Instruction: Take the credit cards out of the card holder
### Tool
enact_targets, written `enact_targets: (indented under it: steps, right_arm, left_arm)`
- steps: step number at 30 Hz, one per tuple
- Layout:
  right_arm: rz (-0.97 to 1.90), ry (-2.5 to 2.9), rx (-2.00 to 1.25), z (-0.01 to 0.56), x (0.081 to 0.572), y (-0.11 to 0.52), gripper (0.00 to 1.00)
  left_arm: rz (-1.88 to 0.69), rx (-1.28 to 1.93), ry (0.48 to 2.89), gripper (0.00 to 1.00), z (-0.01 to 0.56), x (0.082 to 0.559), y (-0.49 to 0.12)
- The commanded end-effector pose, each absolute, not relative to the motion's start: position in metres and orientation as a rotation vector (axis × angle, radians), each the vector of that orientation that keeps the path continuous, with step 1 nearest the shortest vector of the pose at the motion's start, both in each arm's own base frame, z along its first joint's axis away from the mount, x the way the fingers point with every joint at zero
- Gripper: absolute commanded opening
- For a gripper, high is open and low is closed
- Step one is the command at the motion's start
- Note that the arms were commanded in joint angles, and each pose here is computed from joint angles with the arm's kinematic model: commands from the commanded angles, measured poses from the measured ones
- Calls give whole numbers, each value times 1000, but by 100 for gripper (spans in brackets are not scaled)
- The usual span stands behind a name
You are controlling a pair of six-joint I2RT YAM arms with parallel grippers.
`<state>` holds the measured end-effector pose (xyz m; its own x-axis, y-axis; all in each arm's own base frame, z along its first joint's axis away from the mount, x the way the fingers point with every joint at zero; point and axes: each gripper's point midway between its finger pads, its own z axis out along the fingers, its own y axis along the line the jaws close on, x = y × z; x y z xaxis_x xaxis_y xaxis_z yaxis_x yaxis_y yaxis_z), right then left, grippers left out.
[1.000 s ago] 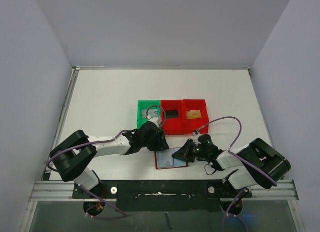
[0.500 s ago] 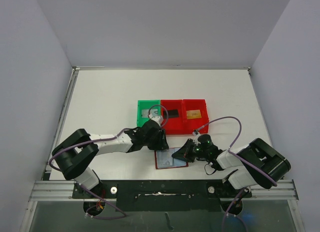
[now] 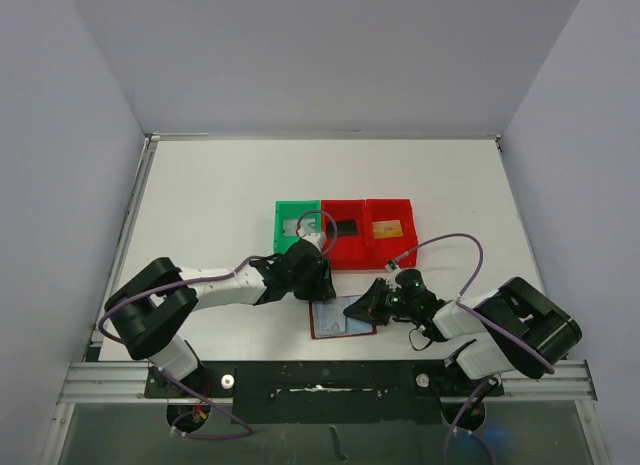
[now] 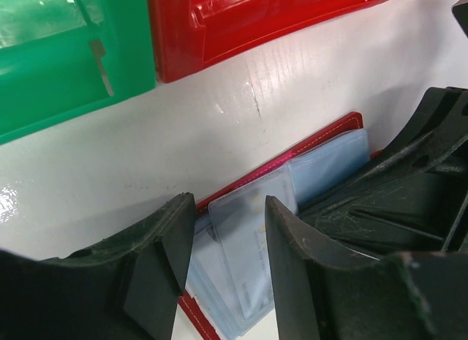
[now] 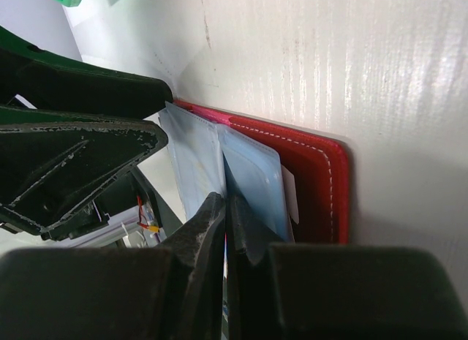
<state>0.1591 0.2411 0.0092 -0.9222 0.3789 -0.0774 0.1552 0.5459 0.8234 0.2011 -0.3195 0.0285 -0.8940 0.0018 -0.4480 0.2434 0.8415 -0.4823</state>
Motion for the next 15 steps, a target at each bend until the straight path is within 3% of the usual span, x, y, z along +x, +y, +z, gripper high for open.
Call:
enact_targets:
  steps: [1,15]
  right_arm:
    - [934,2712,586,-48,138,192,0]
    - [932,2713,582,-48,139,193,0]
  left_arm:
    - [-771,220,2532,42,41,212,-331]
    - [-919,305,2492,40,56,204,-351]
